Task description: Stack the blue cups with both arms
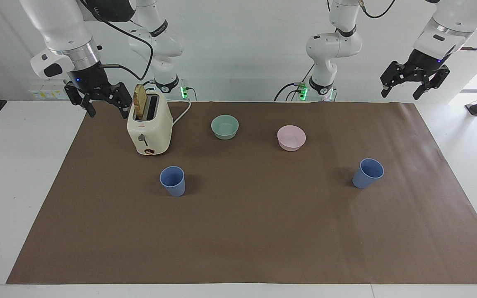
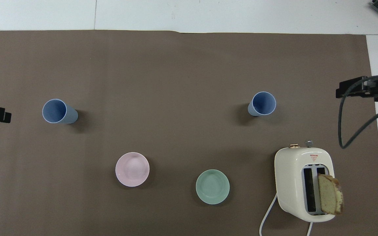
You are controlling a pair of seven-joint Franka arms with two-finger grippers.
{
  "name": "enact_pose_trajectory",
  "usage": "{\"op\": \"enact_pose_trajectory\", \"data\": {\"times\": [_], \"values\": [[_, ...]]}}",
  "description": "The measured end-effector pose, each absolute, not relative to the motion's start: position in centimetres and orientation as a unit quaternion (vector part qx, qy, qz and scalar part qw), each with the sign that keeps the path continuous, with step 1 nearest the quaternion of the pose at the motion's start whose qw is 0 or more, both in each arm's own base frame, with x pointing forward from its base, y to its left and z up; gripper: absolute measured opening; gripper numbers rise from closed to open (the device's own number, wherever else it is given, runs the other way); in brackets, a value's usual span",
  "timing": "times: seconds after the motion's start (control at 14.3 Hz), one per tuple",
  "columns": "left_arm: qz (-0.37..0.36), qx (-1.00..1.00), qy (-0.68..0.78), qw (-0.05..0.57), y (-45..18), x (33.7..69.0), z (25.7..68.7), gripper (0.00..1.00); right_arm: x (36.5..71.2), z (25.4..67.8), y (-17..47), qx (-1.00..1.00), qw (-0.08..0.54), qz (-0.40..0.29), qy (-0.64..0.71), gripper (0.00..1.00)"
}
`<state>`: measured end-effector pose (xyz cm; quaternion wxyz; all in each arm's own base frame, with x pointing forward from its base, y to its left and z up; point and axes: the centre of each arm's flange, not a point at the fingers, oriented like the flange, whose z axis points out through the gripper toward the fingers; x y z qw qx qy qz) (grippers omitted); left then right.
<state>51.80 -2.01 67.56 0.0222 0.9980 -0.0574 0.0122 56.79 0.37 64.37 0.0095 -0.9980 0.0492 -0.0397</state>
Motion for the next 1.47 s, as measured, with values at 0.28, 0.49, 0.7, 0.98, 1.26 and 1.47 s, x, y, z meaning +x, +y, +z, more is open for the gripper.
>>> {"op": "enact_pose_trajectory", "data": {"times": [0.28,0.49,0.7,0.98,1.26,1.47], "values": [[0.012,0.998,-0.058,0.022,-2.0,51.8,67.5,1.00,56.8,64.4,0.4,-0.998,0.010,-0.040,0.049,1.00],[0.012,0.998,-0.058,0.022,-2.1,51.8,67.5,1.00,56.8,64.4,0.4,-0.998,0.010,-0.040,0.049,1.00],[0.010,0.998,-0.058,0.022,-2.1,51.8,67.4,1.00,56.8,64.4,0.4,-0.998,0.010,-0.040,0.049,1.00],[0.007,0.998,-0.057,0.023,-2.0,51.8,67.1,1.00,56.8,64.4,0.4,-0.998,0.009,-0.040,0.049,1.00],[0.017,0.998,-0.052,0.023,-1.6,52.3,66.5,1.00,56.8,64.4,0.4,-0.998,0.009,-0.040,0.049,1.00],[0.020,0.999,-0.033,0.023,-0.1,54.0,62.9,1.00,56.8,64.4,0.4,-0.998,0.009,-0.040,0.049,1.00]]}}
